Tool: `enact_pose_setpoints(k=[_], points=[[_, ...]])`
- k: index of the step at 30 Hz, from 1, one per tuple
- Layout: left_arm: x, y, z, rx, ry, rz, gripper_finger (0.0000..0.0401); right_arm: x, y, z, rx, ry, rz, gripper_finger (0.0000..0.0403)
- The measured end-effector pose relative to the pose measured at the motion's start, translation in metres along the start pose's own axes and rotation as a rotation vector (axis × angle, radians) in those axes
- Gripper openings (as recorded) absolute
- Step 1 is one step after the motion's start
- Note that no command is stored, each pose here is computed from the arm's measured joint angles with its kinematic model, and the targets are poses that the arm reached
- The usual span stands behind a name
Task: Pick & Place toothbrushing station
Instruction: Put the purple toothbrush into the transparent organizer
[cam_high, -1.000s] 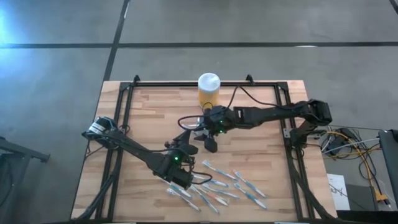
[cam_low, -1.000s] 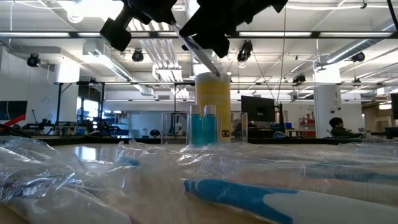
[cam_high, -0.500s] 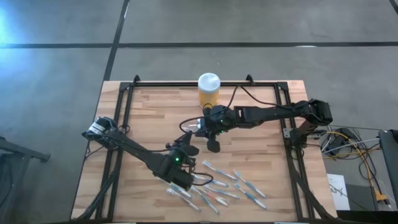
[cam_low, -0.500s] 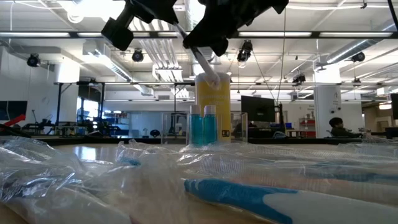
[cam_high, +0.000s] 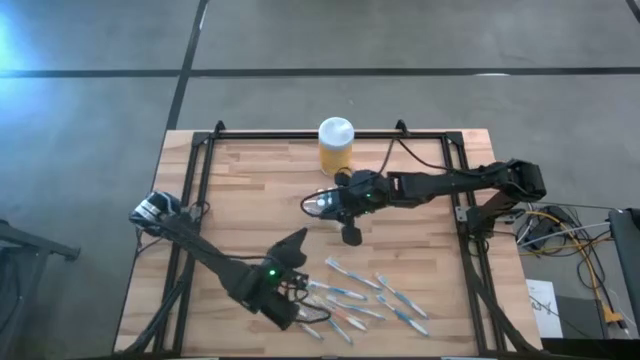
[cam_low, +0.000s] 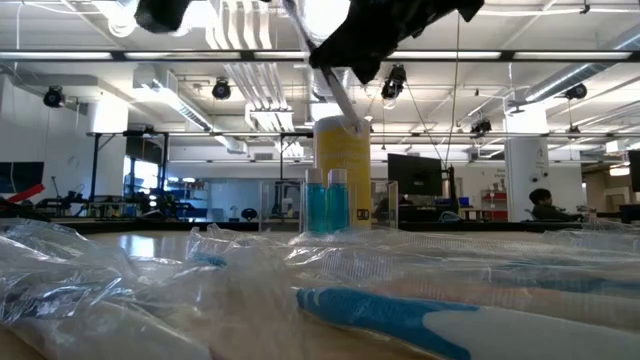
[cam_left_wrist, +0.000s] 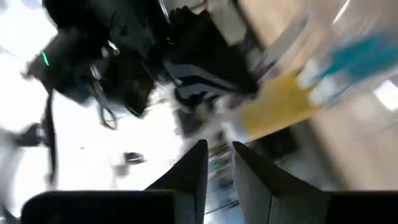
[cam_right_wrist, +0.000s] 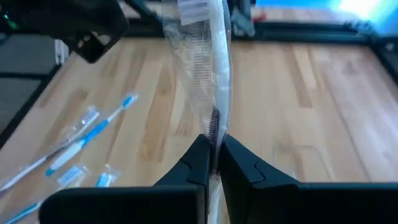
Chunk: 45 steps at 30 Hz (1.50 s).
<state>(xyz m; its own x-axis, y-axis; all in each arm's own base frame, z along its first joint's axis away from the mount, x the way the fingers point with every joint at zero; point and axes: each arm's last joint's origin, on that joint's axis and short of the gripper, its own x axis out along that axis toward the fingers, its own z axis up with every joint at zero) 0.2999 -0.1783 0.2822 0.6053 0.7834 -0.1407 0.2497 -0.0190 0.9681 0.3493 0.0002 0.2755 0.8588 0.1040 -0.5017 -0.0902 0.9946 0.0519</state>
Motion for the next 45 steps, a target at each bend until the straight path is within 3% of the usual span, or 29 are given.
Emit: enact_pose_setpoints(k=[8,12,16,20,26,32,39,45], points=[[-0.016,0.012,-0.047,-0.682,-0.154,-0.402,0.0083,-0.025,0.003,-0.027,-0.072,-0.228,-0.012,0.0014],[-0.016,-0.001,-0.057,-0.916,-0.271,-0.426,0.0083,-0.026,0.003,-0.044,-0.085,-0.329,-0.016,0.0014],[-0.004,-0.014,-0.066,-1.151,-0.515,-0.488,0.0083,-0.022,0.005,-0.056,-0.086,-0.377,-0.011,0.0013],[0.017,-0.021,-0.079,-1.416,-0.719,-0.467,0.0083,-0.013,0.007,-0.070,-0.105,-0.374,-0.008,0.0013],[0.050,-0.033,-0.094,-1.494,-0.834,-0.520,0.0091,-0.002,0.014,-0.078,-0.142,-0.457,0.013,0.0013],[0.072,-0.031,-0.092,-1.495,-0.868,-0.578,0.0141,0.008,0.018,-0.079,-0.160,-0.444,0.024,0.0013],[0.081,-0.024,-0.085,-1.503,-0.825,-0.582,0.0218,0.013,0.019,-0.074,-0.176,-0.467,0.025,0.0013],[0.090,-0.021,-0.084,-1.548,-0.736,-0.505,0.0242,0.017,0.021,-0.073,-0.182,-0.490,0.032,0.0013]])
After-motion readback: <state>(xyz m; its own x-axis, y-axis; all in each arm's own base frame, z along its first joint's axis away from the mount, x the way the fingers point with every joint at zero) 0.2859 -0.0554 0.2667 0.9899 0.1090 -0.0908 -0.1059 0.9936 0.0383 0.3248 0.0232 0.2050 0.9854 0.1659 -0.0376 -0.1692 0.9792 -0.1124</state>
